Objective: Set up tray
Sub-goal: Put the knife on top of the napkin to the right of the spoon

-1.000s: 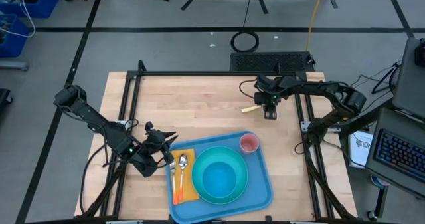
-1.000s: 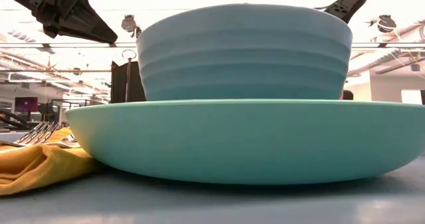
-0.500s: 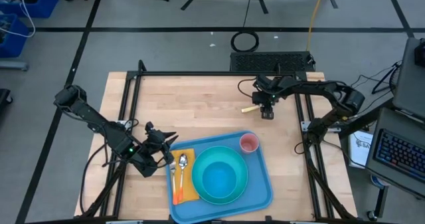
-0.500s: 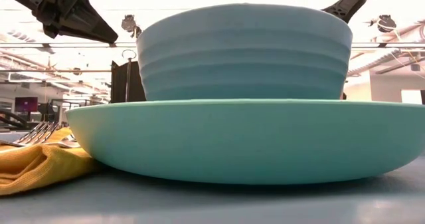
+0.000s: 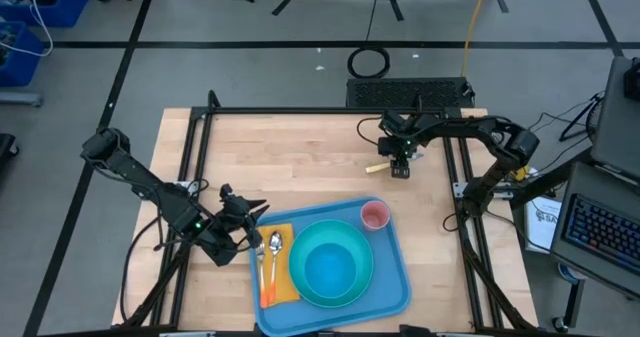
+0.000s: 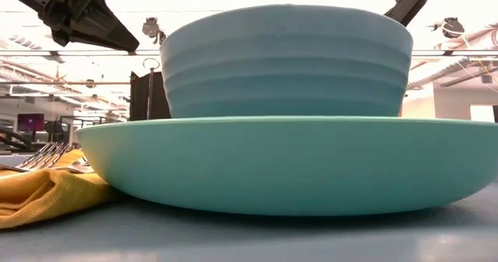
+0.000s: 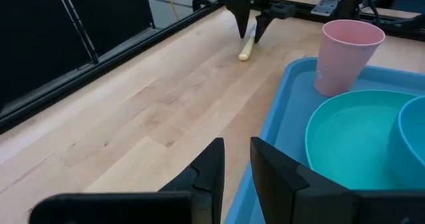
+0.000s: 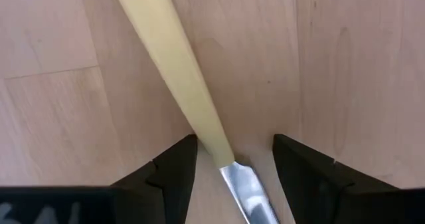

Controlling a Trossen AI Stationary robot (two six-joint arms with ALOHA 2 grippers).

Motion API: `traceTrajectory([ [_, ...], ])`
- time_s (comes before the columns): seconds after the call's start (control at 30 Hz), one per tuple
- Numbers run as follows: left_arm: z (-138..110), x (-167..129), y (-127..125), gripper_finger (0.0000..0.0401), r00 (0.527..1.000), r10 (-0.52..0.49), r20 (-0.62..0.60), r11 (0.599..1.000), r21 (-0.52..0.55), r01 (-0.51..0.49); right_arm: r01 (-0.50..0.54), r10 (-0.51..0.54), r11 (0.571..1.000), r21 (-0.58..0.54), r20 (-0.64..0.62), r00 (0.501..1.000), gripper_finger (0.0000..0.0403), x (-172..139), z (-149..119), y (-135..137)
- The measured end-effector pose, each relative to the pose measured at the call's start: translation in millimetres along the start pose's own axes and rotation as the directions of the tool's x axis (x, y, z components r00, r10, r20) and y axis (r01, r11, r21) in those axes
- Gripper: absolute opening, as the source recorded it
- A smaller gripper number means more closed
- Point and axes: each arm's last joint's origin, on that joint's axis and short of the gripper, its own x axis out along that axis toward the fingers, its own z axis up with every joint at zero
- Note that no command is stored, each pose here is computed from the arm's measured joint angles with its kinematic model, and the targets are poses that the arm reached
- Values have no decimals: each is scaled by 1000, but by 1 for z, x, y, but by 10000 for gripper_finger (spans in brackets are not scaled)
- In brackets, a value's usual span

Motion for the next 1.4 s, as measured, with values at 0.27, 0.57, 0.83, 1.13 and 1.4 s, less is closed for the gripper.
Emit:
traceTrajectory([
  [0.27, 0, 0, 0, 76, 1000, 2, -1, 1000, 2, -2, 3, -3, 1000, -2, 4, 1000, 162, -1, 0, 0],
  [0.57, 0, 0, 0, 76, 1000, -1, -1, 1000, -1, 1, -1, 1, 1000, -1, 0, 1000, 61, 0, 0, 1],
  [0.83, 0, 0, 0, 76, 1000, -1, -2, 1000, -1, 1, 1, -1, 1000, -8, -2, 1000, 20, 0, -1, 1],
  [1.13, 0, 0, 0, 76, 1000, -1, -2, 1000, -1, 1, 86, -84, 995, -50, 38, 996, 20, -11, 2, 3],
  [1.4, 0, 0, 0, 76, 1000, -1, -2, 1000, -2, 1, 215, -200, 968, -131, 122, 972, 20, -31, 11, 12],
])
